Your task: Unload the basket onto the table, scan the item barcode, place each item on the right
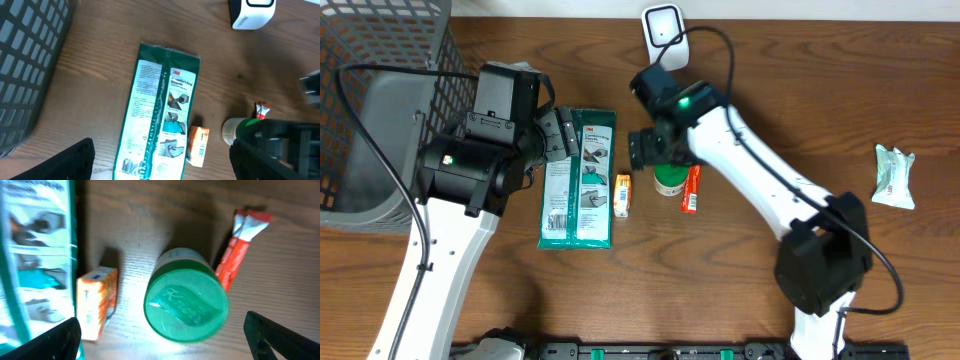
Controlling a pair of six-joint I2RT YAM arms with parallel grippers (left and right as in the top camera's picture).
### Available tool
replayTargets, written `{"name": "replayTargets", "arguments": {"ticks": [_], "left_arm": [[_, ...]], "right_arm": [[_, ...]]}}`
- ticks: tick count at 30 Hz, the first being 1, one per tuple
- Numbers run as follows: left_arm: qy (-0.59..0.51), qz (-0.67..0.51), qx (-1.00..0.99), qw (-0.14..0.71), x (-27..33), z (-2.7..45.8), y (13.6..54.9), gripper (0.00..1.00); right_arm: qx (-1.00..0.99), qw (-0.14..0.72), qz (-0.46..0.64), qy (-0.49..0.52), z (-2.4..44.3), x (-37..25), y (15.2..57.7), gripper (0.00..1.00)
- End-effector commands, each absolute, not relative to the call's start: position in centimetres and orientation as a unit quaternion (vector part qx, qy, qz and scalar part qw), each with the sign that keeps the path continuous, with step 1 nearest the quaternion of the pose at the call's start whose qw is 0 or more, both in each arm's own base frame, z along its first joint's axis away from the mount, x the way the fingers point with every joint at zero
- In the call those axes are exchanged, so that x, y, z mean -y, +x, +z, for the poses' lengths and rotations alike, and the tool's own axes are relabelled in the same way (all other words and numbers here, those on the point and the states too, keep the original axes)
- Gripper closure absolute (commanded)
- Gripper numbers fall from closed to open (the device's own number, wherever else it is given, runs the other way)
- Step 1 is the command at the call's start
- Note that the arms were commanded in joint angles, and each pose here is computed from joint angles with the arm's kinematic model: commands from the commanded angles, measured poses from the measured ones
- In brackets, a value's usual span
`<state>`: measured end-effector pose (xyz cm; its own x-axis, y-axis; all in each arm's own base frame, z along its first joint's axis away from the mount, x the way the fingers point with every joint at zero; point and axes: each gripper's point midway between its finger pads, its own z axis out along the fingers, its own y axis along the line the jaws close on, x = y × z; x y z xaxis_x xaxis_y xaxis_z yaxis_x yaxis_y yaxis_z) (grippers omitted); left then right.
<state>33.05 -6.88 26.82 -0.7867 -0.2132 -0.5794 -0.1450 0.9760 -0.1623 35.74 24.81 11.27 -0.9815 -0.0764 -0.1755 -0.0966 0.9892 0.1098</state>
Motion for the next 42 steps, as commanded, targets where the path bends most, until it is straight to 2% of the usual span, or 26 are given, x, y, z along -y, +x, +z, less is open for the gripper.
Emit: {"name": "replayTargets", "arguments": {"ticks": [1,10,13,21,26,42], "left_arm": [[-0.095,-0.048,-0.942,0.32,6.5,27.3,33.3,0.14],[-0.095,-0.048,-0.942,0.32,6.5,27.3,33.3,0.14],[-0.095,-0.048,-0.942,0.32,6.5,27.3,33.3,0.14],[-0.095,-0.048,-0.942,0.32,6.5,27.3,33.3,0.14],[-0.095,-0.048,-0.942,0.32,6.5,27.3,33.3,0.14],[-0.095,-0.048,-0.942,0.32,6.5,27.3,33.3,0.14]], "right_arm": [[-0.988,0.113,0.093,-0.042,15.3,-24.0,36.2,0.01],[-0.992,0.059,0.111,-0.016,14.9,-22.7,35.1,0.01],[-0.989,0.048,0.14,-0.005,15.9,-22.6,35.3,0.01],[-0.989,0.06,0.135,0.012,19.0,-21.1,35.8,0.01],[-0.995,0.044,0.089,0.03,17.8,-19.8,34.9,0.01],[-0.998,-0.003,0.057,0.008,11.9,-22.3,34.8,0.01]]}}
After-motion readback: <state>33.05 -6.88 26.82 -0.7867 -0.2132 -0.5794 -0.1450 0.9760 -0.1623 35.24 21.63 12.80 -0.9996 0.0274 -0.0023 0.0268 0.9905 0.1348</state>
